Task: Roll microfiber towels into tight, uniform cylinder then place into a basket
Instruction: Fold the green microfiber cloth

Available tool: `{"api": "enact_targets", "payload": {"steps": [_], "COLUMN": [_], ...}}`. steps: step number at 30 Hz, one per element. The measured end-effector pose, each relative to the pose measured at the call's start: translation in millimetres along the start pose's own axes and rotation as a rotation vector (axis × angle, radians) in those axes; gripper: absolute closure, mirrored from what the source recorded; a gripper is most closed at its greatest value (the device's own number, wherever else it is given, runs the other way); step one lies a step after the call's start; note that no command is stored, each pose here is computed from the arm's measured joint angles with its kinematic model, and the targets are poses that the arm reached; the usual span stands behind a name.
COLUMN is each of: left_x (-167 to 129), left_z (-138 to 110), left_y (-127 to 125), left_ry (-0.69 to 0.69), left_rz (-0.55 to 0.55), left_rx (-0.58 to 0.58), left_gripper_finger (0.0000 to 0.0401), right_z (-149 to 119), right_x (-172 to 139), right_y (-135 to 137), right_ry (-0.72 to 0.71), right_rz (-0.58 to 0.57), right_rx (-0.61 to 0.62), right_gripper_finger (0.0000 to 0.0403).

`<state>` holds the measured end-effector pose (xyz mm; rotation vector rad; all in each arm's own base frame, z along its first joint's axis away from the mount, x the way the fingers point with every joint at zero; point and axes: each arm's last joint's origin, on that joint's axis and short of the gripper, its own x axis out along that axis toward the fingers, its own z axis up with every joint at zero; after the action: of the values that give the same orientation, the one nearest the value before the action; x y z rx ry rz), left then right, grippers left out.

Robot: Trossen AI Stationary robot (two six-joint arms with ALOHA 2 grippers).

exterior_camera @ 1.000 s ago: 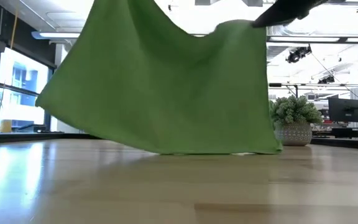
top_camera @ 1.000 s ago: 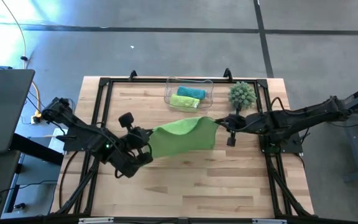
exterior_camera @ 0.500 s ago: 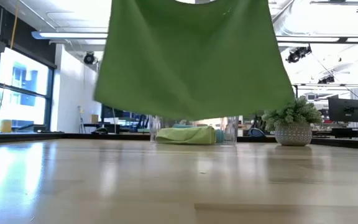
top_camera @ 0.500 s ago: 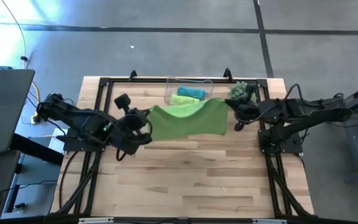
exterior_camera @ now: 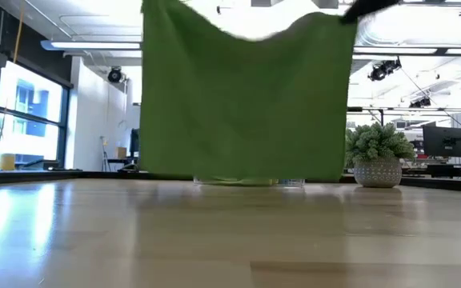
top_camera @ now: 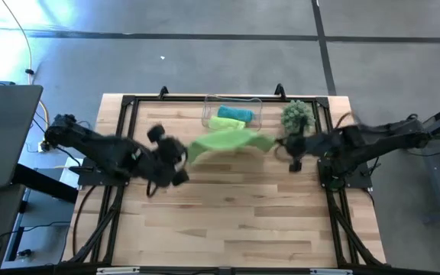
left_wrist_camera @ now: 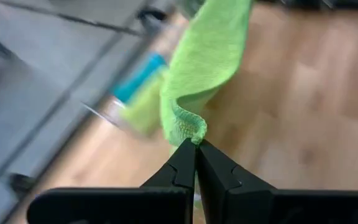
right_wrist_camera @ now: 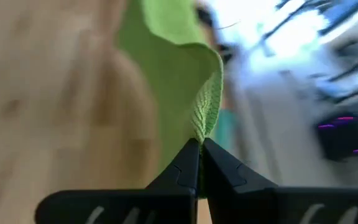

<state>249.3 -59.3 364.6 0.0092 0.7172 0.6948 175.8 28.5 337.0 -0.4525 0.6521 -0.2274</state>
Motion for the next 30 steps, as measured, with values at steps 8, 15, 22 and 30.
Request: {"api": "enact_targets", "payload": {"steps": [8, 15, 22, 30], "left_x": [21, 39, 52, 36], "left_z": [-78, -127, -148, -136], "left_y": [-67, -124, -159, -156], "left_ry": [0.057, 0.085, 0.125, 0.099], "left_rz": [-0.1, -0.265, -0.319, -0.377], "left_rx": [-0.054, -0.054, -0.034, -0.132], "left_gripper_finger": [0.0401, 0.0401, 0.0401, 0.0401], "right_z": [-43, -67, -62, -40], "right_x": [42, 54, 53, 43], "right_y": [89, 147, 178, 189], "right_ry": [0.018, 0.001, 0.038, 0.004], "right_rz": [0.264, 0.413, 0.491, 0.543], "right_rx": [0.036, 0.09, 0.087, 0.141], "right_gripper_finger": [0.0403, 0.0403, 0.0403, 0.0403]}}
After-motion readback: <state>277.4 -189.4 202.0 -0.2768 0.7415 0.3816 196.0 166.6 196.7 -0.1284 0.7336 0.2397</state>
